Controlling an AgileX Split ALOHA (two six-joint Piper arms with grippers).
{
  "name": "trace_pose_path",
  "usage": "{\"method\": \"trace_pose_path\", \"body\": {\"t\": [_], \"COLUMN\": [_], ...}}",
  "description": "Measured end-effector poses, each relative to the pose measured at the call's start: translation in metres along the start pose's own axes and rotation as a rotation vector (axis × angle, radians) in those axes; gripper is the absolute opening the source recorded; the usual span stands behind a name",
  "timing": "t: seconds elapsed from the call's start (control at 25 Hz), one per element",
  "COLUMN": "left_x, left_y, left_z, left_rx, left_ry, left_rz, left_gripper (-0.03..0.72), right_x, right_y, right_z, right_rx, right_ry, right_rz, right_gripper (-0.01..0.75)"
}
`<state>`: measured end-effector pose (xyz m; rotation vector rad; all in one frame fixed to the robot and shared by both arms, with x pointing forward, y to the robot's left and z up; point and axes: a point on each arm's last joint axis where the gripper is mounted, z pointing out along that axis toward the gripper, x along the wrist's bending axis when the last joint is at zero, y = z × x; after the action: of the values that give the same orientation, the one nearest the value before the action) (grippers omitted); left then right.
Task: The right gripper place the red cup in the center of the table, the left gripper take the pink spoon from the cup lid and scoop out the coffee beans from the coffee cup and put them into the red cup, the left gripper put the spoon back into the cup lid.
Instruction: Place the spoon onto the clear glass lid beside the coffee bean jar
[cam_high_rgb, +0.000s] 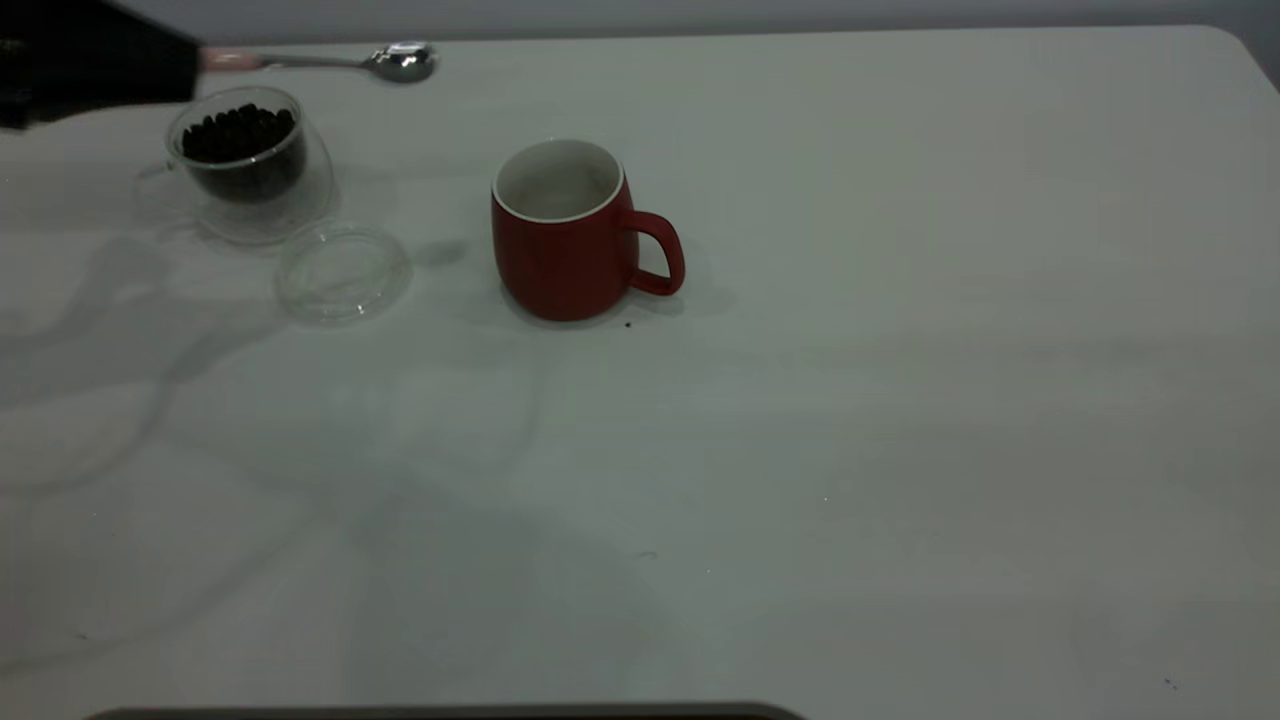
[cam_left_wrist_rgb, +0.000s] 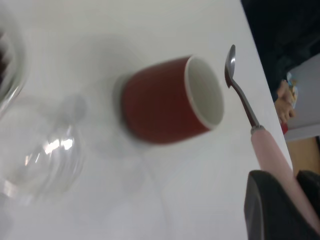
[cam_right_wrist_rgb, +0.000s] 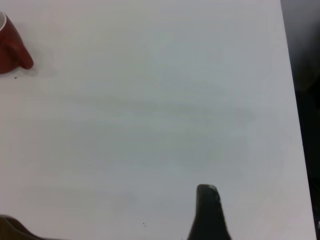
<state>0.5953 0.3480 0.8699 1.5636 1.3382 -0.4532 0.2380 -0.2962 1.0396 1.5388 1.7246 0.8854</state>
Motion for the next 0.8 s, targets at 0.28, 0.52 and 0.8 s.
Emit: {"method": "trace_pose_path", "body": {"t": [0.28, 0.52, 0.8], "left_x": [0.021, 0.035, 0.055], "left_y": [-0.046, -0.059, -0.065], "left_z": [-0.025, -0.034, -0.025], "left_rx": [-0.009, -0.067, -0.116], "left_ry": [0.072, 0.188, 0.208], "left_rz": [-0.203, -0.286, -0.320], "left_gripper": [0.123, 0.123, 0.123], "right_x": [0.000, 0.000, 0.000], "right_y": [0.000, 0.000, 0.000], "right_z": [0.000, 0.000, 0.000], "right_rx": [0.000, 0.000, 0.000], "right_ry": [0.000, 0.000, 0.000], "right_rz": [0.000, 0.000, 0.000], "right_gripper": [0.586, 0.586, 0.586]}}
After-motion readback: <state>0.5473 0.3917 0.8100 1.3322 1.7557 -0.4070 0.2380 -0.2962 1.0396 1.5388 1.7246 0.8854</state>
